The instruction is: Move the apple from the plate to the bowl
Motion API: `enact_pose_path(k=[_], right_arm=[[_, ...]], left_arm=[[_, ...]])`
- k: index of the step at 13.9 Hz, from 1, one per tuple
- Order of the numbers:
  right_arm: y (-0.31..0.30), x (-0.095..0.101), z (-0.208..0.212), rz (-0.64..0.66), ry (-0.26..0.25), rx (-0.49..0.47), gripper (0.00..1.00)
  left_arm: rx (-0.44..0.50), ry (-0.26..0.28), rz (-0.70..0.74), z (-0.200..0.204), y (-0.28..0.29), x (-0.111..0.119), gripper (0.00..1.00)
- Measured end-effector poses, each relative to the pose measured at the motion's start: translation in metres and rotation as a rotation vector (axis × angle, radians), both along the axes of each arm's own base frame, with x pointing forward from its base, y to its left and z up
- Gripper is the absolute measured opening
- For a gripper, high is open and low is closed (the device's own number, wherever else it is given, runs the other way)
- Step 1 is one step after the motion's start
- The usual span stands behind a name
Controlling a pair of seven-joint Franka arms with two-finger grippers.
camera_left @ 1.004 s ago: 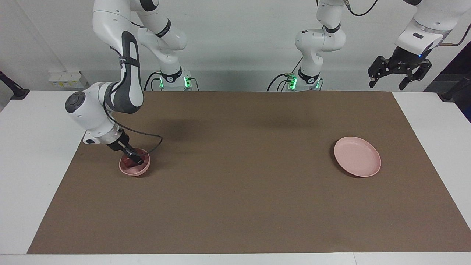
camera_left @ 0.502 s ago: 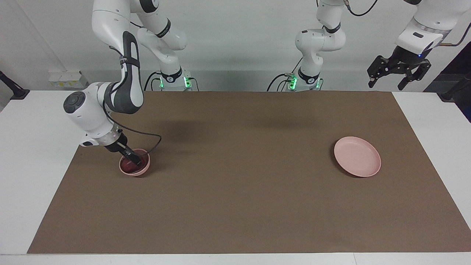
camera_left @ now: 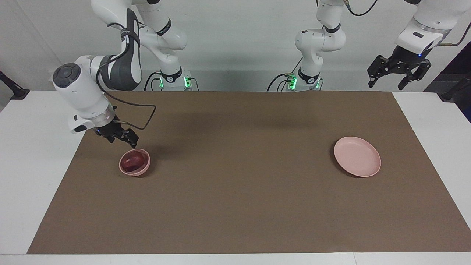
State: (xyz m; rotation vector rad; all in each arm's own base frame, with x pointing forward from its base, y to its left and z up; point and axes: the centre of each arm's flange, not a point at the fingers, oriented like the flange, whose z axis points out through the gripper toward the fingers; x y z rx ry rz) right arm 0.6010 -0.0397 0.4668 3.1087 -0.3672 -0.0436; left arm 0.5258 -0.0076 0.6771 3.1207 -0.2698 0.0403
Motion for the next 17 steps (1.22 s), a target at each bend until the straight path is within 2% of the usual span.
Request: enact_pose_path(k=[3,6,9,13,17], right_arm=[[0.031,-0.023,0.052,0.044,-0.019,-0.010,1.00],[0.034,-0.046,0.091,0.065,-0.031,-0.017,1.00],[0.035,-0.064,0.120,0.073,-0.016,-0.013,1.00],[0.036,-0.073,0.157,0.073,-0.001,-0.011,1.00],[0.036,-0.075,0.168,0.073,0.002,-0.009,1.00]], left_arm=[[0.000,0.000,0.000,0.000,0.000,0.000,1.00],[0.000,0.000,0.000,0.000,0.000,0.000,1.00],[0.000,0.000,0.000,0.000,0.000,0.000,1.00],[0.000,0.000,0.000,0.000,0.000,0.000,1.00],[0.000,0.000,0.000,0.000,0.000,0.000,1.00]])
